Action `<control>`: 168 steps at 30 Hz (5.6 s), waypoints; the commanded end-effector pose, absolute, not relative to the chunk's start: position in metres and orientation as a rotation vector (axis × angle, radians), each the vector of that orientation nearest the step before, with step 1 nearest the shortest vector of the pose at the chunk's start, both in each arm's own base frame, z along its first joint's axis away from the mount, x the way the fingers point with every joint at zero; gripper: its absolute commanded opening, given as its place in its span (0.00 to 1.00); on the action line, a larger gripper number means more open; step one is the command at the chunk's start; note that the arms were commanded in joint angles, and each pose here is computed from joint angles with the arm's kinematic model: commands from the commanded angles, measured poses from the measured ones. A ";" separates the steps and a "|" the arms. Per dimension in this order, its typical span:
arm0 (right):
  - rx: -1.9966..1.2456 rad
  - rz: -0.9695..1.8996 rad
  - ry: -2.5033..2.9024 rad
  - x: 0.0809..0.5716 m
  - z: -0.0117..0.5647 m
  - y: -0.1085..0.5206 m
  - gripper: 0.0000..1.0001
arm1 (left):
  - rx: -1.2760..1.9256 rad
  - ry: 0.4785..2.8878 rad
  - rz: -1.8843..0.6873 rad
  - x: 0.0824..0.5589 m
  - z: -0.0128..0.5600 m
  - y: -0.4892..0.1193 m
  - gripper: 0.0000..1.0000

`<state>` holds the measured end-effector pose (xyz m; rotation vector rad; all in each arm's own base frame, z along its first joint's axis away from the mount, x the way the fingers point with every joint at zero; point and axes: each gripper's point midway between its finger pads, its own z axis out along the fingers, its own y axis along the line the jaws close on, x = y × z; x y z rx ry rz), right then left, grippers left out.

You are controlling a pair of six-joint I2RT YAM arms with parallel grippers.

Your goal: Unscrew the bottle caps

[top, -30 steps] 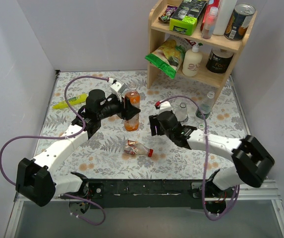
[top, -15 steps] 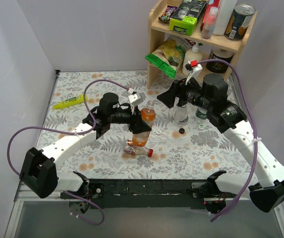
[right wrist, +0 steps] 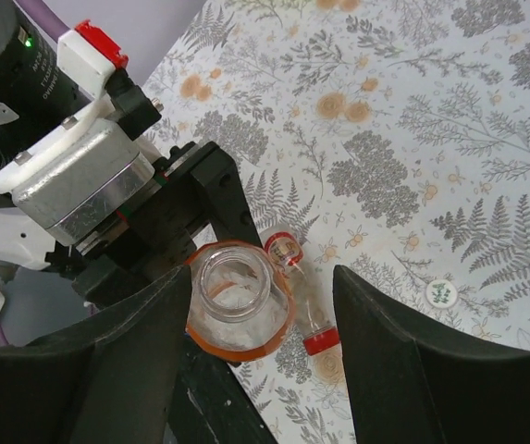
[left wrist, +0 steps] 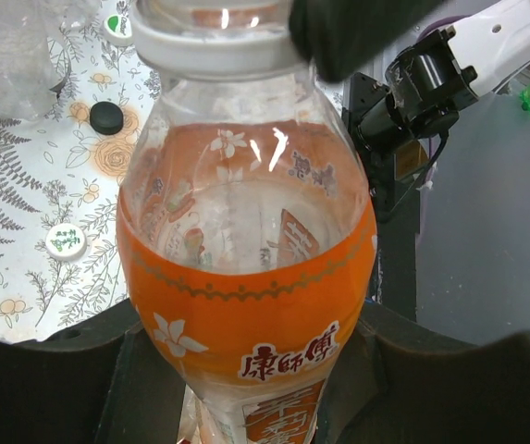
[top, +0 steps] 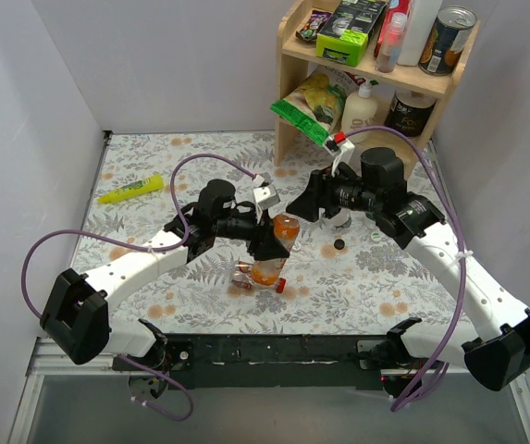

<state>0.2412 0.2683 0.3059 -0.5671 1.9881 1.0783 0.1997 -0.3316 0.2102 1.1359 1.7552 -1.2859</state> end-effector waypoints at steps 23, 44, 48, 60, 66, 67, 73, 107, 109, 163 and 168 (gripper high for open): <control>-0.380 0.582 1.810 0.292 0.326 0.230 0.01 | 0.803 1.779 -1.019 0.273 0.238 -0.295 0.98; -0.424 0.281 1.770 0.375 0.265 0.277 0.01 | 0.507 1.808 -0.872 0.324 0.254 -0.240 0.98; -0.412 0.281 1.790 0.380 0.249 0.273 0.01 | 0.510 1.804 -0.875 0.323 0.255 -0.240 0.98; -0.413 0.265 1.889 0.380 0.212 0.267 0.01 | 0.523 1.817 -0.903 0.323 0.252 -0.245 0.98; -0.388 0.276 1.916 0.384 0.212 0.264 0.41 | 0.524 1.815 -0.904 0.323 0.252 -0.245 0.98; -0.387 0.279 1.917 0.384 0.212 0.264 0.45 | 0.524 1.814 -0.904 0.322 0.253 -0.245 0.98; -0.387 0.286 1.908 0.389 0.221 0.267 0.61 | 0.527 1.809 -0.909 0.322 0.255 -0.245 0.98; -0.349 0.448 1.680 0.307 0.338 0.210 0.92 | 1.277 1.810 -0.681 0.209 0.152 -0.283 0.98; -0.353 0.475 1.666 0.300 0.340 0.209 0.92 | 1.330 1.868 -0.630 0.201 0.132 -0.282 0.98; -0.299 1.235 1.551 0.198 0.402 0.247 0.81 | 0.755 1.463 -0.993 0.193 0.281 -0.340 0.57; -0.283 1.209 1.625 0.209 0.379 0.253 0.76 | 0.696 1.439 -1.021 0.194 0.293 -0.329 0.57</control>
